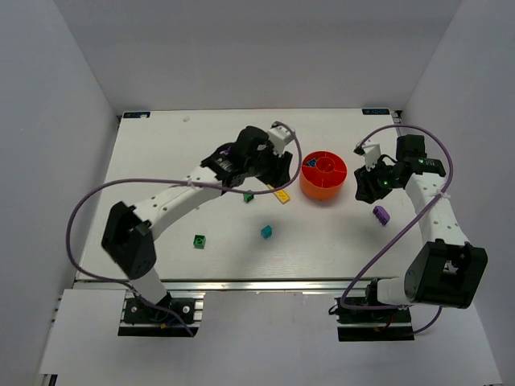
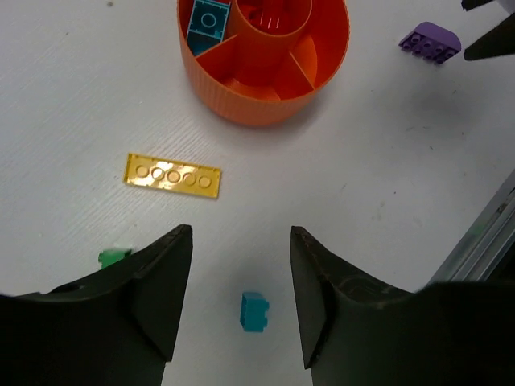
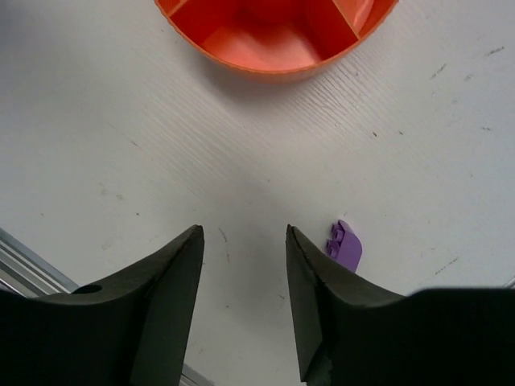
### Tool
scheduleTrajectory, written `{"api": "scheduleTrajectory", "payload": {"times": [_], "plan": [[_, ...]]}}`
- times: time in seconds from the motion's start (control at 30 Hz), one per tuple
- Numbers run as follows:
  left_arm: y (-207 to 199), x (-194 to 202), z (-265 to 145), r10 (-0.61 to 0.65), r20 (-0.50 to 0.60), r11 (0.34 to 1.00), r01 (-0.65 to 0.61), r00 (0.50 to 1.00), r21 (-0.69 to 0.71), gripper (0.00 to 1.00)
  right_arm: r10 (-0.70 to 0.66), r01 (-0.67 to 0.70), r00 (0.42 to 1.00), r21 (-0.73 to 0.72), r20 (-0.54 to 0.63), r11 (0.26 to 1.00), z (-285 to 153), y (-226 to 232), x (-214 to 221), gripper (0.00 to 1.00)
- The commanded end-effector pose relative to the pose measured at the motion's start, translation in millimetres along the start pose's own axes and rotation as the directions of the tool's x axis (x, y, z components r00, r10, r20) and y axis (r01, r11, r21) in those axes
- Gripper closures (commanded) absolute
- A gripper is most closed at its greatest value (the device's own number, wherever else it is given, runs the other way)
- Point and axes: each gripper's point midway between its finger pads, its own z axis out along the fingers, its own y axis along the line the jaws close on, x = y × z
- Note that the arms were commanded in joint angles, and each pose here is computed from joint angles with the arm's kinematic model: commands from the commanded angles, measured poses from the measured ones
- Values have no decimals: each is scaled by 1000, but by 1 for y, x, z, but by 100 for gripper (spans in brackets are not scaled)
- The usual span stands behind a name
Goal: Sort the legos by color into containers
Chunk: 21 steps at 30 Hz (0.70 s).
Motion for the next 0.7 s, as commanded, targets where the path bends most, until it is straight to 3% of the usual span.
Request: {"api": "scheduleTrajectory", "payload": {"times": [0.0, 0.1, 0.17, 0.23, 0.27, 0.37, 0.67], "plan": [[-11, -34, 7, 11, 12, 998, -12, 1000, 63, 39, 20, -17, 998, -43, 64, 999, -1, 14, -12, 50], [-9, -47, 34, 25, -17, 997, -24, 1000, 73, 38, 24, -20, 996, -45, 90, 999, -1, 17, -15, 53], [-5, -33, 56, 38, -92, 997, -31, 995, 75, 38, 21, -16, 995, -45, 102, 999, -1, 18, -17, 53], [-6, -52, 61, 57, -75, 995, -51, 996, 81, 42, 17, -11, 993, -49, 114, 999, -2, 21, -18, 53], [-3, -34, 74, 57, -141, 995, -46, 988, 83, 45, 10, -5, 992, -43, 123, 999, -4, 21, -19, 53], [-1, -39, 80, 69, -164, 995, -56, 984, 83, 47, 8, -3, 992, -40, 128, 999, -4, 22, -18, 53], [4, -39, 90, 70, -167, 996, -61, 983, 60, 39, 13, -7, 991, -46, 135, 999, -3, 25, -18, 51]]}}
